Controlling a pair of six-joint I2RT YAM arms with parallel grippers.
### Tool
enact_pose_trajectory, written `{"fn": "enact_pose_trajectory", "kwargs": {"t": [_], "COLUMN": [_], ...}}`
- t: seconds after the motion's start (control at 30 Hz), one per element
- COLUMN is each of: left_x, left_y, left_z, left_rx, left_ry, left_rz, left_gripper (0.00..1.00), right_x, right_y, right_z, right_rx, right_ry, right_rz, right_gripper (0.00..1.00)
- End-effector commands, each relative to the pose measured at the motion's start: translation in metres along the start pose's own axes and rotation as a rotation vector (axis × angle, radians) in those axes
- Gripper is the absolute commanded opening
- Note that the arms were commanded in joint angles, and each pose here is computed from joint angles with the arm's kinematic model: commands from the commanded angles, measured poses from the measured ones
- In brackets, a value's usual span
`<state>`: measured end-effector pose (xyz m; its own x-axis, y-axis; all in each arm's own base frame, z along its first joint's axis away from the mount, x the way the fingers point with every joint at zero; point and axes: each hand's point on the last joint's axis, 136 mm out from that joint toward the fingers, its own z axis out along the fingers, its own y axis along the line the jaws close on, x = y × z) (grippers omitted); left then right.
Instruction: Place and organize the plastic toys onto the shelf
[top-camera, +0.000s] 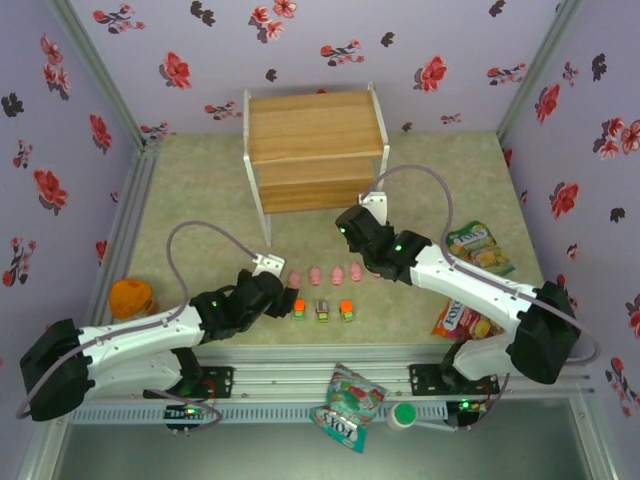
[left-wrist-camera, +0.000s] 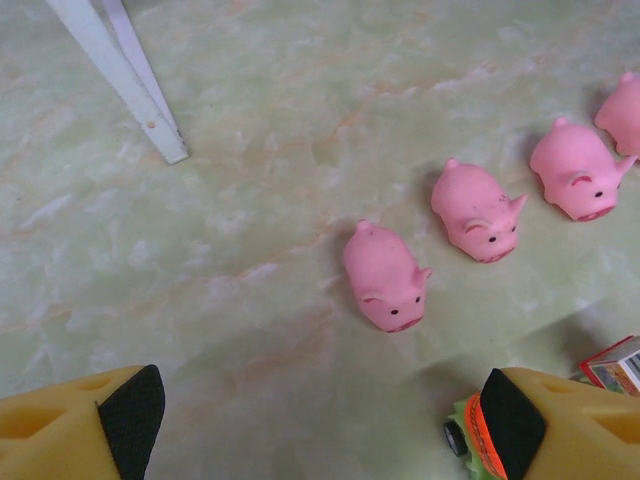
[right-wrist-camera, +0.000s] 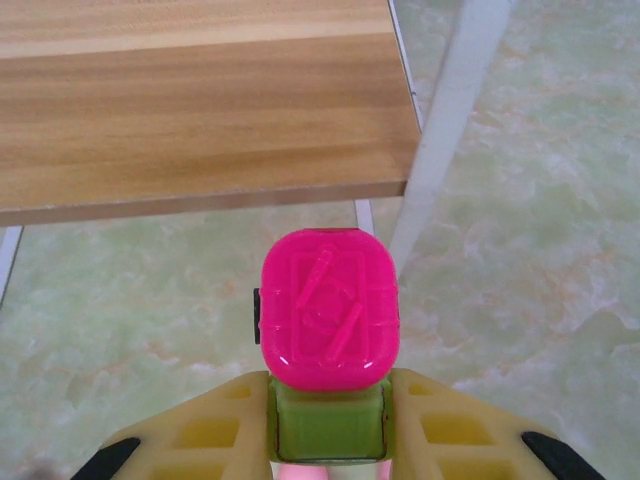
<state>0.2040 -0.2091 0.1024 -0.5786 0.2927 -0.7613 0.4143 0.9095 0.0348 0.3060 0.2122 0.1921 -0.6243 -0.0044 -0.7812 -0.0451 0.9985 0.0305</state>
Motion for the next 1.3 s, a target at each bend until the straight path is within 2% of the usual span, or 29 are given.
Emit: {"fn": "enact_pose_trajectory", "kwargs": {"t": [0.0,0.83,1.27], "left_x": [-0.013,-0.015,-0.015], "left_y": [-0.001,0.004,0.005], "left_z": [-0.004,-0.007,-0.008], "left_rx": [-0.037,-0.074,-0.076], "left_ry": [-0.036,-0.048,-0.051], "left_rz": [0.030,0.046,0.045], "left_gripper": [0.87,0.88,0.88], "right_x": [-0.023,-0.064,-0.067], "right_y": [0.009,0.025,0.021], "right_z": [0.000,0.035,0.053], "right_rx": [-0.028,-0.046,-0.002], "right_ry": [-0.043,-0.051,-0.056], "right_rz": [0.014,0.009,0.001], "right_gripper": [0.20,0.19,0.19]}}
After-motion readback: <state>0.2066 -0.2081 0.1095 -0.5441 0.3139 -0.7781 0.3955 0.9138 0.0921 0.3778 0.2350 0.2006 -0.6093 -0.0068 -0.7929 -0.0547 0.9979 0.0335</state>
